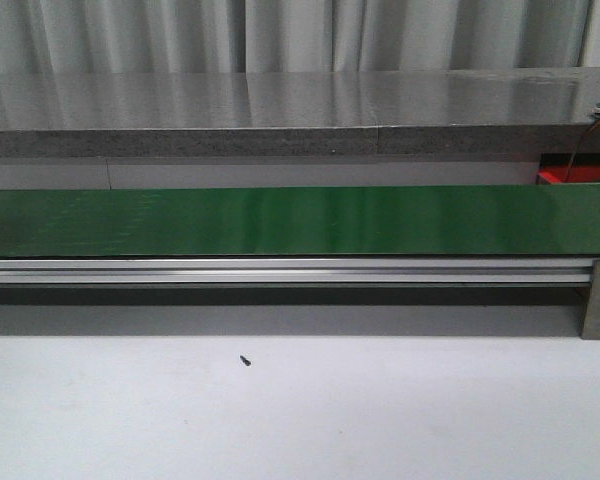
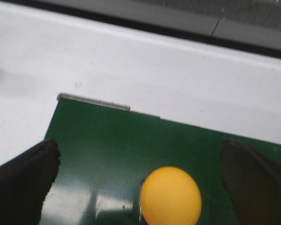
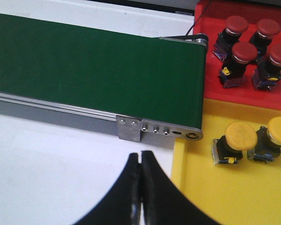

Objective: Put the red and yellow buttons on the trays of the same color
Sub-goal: 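Carry the yellow button onto the belt and open the left gripper, then grasp another yellow button from the cluster with the left gripper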

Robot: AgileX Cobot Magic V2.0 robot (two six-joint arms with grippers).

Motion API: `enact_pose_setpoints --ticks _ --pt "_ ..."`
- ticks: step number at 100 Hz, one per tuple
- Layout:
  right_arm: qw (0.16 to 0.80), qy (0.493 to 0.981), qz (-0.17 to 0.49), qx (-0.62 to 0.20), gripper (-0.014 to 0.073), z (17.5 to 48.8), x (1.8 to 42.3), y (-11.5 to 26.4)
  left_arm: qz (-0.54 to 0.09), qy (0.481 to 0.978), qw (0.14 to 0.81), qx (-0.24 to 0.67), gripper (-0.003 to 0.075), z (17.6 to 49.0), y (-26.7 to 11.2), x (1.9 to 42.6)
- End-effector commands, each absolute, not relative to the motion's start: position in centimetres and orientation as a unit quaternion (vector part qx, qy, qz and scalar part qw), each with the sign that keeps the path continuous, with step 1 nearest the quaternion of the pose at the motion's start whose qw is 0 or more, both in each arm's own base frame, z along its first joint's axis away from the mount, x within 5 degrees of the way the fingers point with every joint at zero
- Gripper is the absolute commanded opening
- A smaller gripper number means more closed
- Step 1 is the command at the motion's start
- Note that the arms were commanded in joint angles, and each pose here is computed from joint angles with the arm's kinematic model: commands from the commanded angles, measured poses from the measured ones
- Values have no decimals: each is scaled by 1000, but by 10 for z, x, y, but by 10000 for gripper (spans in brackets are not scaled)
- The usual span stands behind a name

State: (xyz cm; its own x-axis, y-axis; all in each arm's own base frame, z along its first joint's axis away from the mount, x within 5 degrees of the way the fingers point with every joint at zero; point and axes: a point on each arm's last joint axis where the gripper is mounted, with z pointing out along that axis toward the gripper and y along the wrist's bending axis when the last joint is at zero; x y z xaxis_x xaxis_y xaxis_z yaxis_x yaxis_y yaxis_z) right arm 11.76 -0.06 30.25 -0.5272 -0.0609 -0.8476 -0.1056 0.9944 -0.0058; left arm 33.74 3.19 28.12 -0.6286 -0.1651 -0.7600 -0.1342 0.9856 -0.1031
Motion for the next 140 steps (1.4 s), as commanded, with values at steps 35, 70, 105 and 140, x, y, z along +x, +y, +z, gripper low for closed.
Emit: enact_pose_setpoints --ticks 35,70,105,140 --pt "517 855 21 -39 -96 315 120 -1 55 818 556 -136 654 362 102 357" --pt "517 855 21 -39 -96 315 120 -1 98 827 521 -187 650 326 176 395" --pt "517 855 21 -39 -96 315 120 -1 113 839 499 -185 650 286 207 437" --pt "517 855 21 -39 -96 315 120 -1 110 855 471 -187 650 253 219 461"
